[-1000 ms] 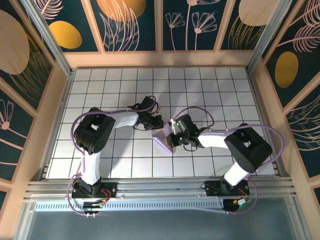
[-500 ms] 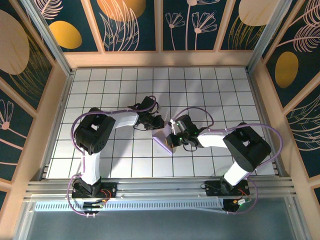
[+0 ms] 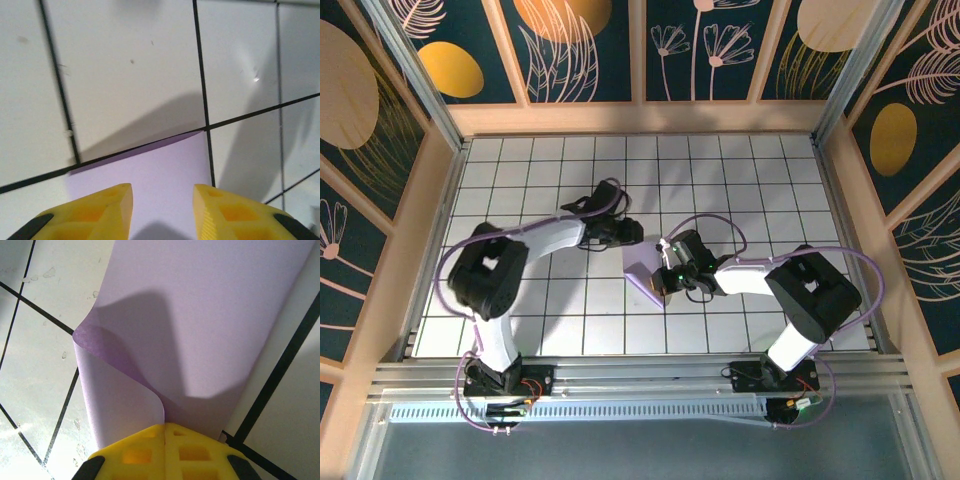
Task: Fold a paper plane with a square sheet of paper (fold left side to right side)
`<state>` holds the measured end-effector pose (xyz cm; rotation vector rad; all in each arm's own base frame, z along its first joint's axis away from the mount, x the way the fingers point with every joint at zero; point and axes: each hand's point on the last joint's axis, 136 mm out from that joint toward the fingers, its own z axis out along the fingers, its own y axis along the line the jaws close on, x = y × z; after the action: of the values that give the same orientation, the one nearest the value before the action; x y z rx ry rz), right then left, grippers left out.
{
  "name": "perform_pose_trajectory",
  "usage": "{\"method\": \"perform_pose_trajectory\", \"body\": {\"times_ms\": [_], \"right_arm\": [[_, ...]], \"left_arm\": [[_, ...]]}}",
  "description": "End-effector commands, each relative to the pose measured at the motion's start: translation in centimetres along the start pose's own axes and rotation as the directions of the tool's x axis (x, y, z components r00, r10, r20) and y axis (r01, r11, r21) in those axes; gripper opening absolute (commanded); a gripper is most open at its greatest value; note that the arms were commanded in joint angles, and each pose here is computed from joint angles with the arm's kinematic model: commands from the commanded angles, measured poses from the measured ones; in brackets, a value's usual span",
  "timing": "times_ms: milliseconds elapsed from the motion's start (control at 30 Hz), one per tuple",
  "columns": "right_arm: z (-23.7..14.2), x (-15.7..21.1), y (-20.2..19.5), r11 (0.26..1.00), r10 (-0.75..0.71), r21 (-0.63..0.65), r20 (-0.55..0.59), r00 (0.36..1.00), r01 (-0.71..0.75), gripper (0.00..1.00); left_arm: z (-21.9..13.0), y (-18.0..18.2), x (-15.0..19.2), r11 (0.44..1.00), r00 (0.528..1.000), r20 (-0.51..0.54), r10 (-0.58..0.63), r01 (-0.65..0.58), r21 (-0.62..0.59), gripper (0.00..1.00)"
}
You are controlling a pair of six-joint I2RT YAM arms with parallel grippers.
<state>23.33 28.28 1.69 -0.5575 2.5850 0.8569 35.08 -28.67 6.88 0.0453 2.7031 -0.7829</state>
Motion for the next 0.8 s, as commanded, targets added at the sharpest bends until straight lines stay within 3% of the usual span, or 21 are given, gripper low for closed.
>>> {"method": "perform_pose_trajectory", "body": {"times_ms": [0, 167, 333, 767], "right_arm": [[0.9, 3.2, -1.9, 0.997, 0.02, 0.076, -0.11, 0.994, -0.012, 0.0], [1.1, 3.0, -1.8, 0.998, 0.016, 0.07, -0.114, 0.993, -0.008, 0.0], [1.2, 3.2, -1.9, 0.997, 0.023, 0.074, -0.126, 0.992, -0.014, 0.0], [1.1, 3.3, -1.9, 0.997, 0.025, 0.077, -0.129, 0.991, -0.015, 0.0]], "left_arm": [[-3.4, 0.5, -0.2, 1.0, 0.997, 0.078, -0.011, 0.011, 0.004, 0.34], [-5.0, -0.2, 3.9, 0.986, 0.996, 0.073, -0.046, 0.034, 0.164, 0.26], [-4.8, -2.3, 8.1, 0.946, 0.996, 0.036, -0.084, 0.068, 0.315, 0.24], [-1.3, -2.5, 9.6, 0.947, 0.994, -0.035, -0.108, 0.113, 0.299, 0.22]]}}
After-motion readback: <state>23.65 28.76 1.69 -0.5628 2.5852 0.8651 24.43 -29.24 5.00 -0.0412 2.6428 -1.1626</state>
